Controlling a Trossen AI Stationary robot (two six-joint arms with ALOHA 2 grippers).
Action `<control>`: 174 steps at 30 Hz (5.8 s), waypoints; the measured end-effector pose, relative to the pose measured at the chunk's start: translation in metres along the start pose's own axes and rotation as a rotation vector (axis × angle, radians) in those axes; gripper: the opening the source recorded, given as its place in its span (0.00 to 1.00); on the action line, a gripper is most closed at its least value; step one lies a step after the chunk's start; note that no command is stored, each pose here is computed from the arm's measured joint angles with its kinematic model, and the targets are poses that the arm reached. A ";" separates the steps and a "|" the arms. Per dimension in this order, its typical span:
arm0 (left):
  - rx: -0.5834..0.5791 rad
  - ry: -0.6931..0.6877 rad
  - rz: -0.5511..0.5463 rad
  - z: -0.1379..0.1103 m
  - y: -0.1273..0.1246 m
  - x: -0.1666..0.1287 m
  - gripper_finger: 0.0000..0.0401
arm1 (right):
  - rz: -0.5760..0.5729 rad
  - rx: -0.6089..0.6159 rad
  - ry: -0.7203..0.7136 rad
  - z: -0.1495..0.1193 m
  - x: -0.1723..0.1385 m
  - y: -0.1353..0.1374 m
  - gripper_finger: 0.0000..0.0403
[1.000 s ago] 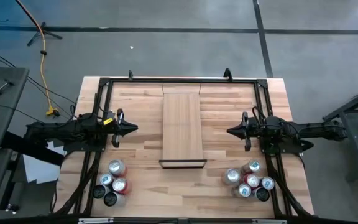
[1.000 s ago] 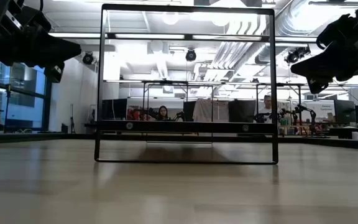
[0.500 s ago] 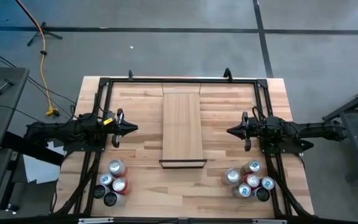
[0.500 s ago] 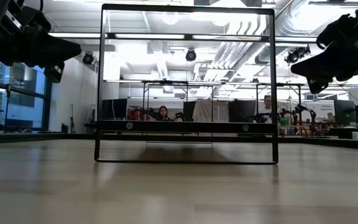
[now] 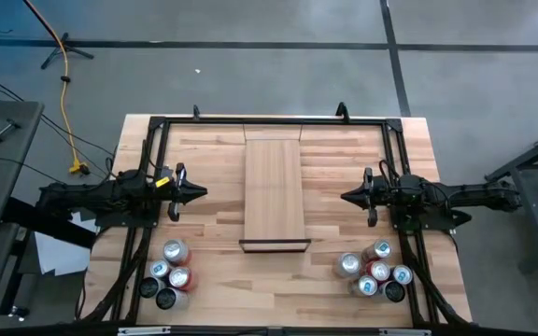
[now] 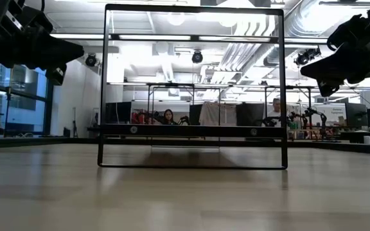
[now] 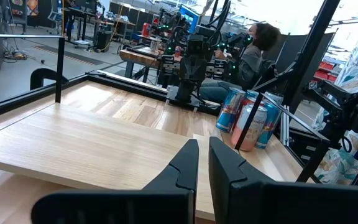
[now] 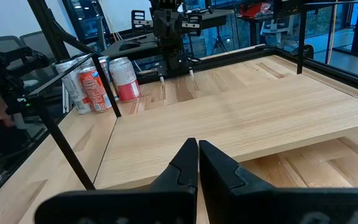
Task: Place canned beverage on shelf
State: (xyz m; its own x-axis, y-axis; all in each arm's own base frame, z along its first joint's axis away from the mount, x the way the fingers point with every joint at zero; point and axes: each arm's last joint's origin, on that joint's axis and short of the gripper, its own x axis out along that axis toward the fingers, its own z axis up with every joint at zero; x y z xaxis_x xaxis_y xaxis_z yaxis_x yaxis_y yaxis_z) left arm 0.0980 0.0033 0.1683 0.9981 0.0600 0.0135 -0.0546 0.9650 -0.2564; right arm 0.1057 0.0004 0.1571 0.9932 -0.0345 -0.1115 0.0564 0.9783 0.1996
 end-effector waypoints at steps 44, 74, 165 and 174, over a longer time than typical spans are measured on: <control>0.000 0.000 0.000 0.000 0.000 0.000 0.01 | 0.000 0.000 0.000 0.000 0.000 0.000 0.00; -0.109 -0.006 -0.002 0.001 0.000 0.000 0.01 | 0.000 0.000 0.000 0.000 0.000 0.000 0.00; -0.506 1.146 0.857 0.137 -0.135 0.045 0.96 | 0.000 0.000 0.000 0.000 0.000 0.000 0.00; -0.384 1.202 0.912 0.102 -0.174 0.046 0.96 | -0.001 0.000 0.000 0.000 0.000 0.000 0.00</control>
State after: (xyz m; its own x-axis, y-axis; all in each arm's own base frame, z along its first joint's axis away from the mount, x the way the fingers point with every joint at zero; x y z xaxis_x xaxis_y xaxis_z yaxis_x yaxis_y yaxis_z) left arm 0.1506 -0.1355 0.3118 0.0776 0.1552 -0.9848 -0.8105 0.5850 0.0283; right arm 0.1057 0.0003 0.1571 0.9931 -0.0350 -0.1116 0.0569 0.9783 0.1994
